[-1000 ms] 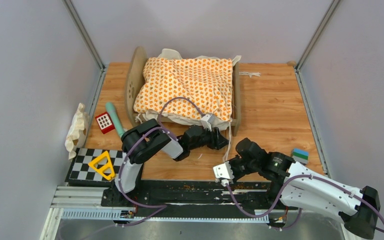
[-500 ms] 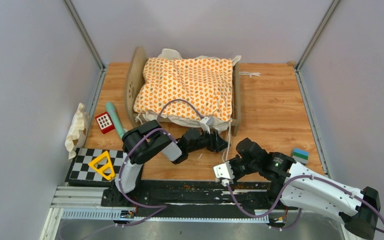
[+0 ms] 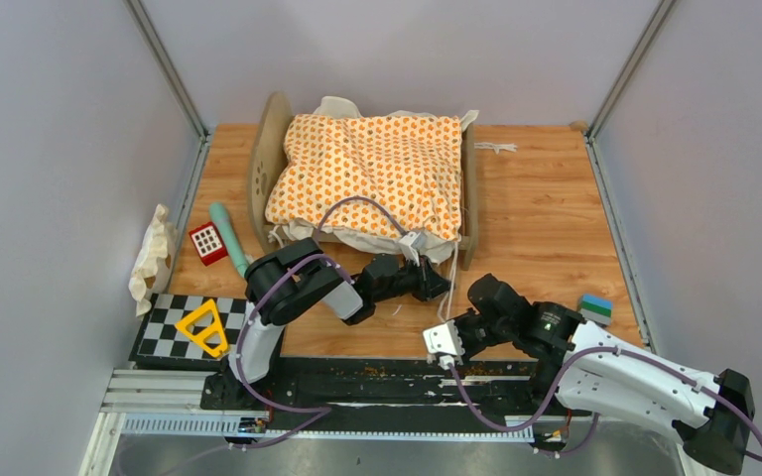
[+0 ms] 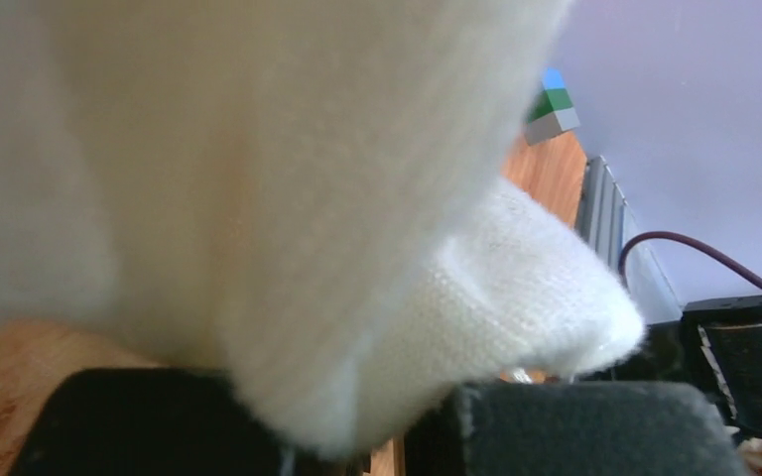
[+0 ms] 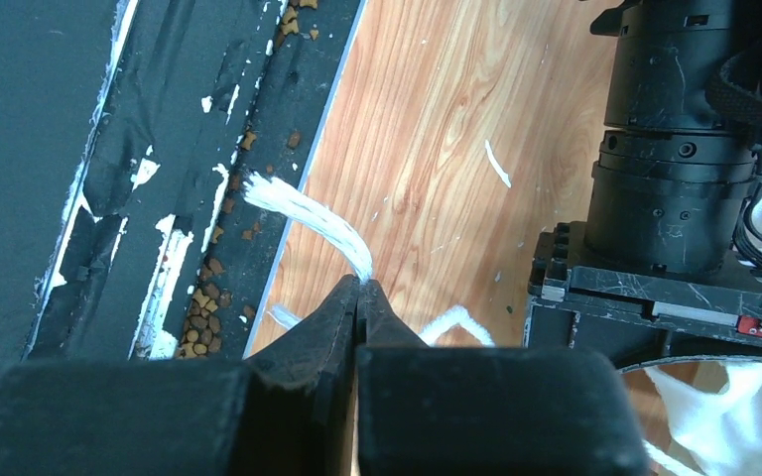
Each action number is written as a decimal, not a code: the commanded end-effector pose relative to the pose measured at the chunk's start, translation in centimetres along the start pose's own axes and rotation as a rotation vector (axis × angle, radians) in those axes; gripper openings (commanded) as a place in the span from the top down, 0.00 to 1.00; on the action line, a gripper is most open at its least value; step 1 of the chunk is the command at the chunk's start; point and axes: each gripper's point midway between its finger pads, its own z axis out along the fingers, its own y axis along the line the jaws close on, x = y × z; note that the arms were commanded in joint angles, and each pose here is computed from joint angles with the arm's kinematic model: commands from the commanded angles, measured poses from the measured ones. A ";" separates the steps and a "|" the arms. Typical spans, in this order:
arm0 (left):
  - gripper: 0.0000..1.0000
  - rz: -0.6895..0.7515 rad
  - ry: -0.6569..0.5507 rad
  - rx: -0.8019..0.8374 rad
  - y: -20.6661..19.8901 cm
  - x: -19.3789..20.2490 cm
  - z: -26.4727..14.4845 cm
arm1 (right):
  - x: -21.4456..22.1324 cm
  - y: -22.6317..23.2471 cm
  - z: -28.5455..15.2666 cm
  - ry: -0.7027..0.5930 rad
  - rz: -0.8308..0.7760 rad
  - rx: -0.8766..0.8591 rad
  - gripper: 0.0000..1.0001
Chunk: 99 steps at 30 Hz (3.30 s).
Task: Set up the pet bed
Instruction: Tie the ropes to the bed frame.
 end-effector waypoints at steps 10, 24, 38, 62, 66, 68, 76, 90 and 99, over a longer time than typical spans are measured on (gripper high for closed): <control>1.00 0.050 -0.049 0.113 -3.8 -2.1 -1.4 | -3.4 -2.4 -1.8 -0.140 0.046 0.152 1.00; 1.00 0.094 -0.058 0.073 -4.7 -3.7 -2.5 | -0.7 -4.6 -2.4 0.001 0.302 0.310 1.00; 1.00 0.139 -0.036 -0.026 -3.5 -3.9 -3.5 | 1.9 -7.5 -5.1 0.093 0.587 0.577 1.00; 1.00 0.203 -0.065 -0.202 -3.1 -7.5 -4.8 | 5.2 -8.0 -1.8 0.378 1.243 0.694 1.00; 1.00 0.184 -0.052 -0.201 -3.1 -7.1 -4.9 | 6.6 -7.6 -2.6 0.383 1.372 0.779 1.00; 1.00 0.177 -0.045 -0.199 -3.1 -6.9 -4.8 | 6.9 -7.7 -2.7 0.361 1.417 0.791 1.00; 1.00 0.183 -0.054 -0.196 -3.8 -7.6 -5.0 | 9.3 -8.3 -1.7 0.368 1.503 0.819 1.00; 1.00 0.157 -0.005 -0.166 -4.9 -6.8 -5.1 | 8.6 -12.1 2.0 0.060 1.411 0.811 1.00; 1.00 0.132 0.008 -0.180 -5.1 -6.4 -5.9 | 8.5 -13.7 2.9 -0.116 1.343 0.864 1.00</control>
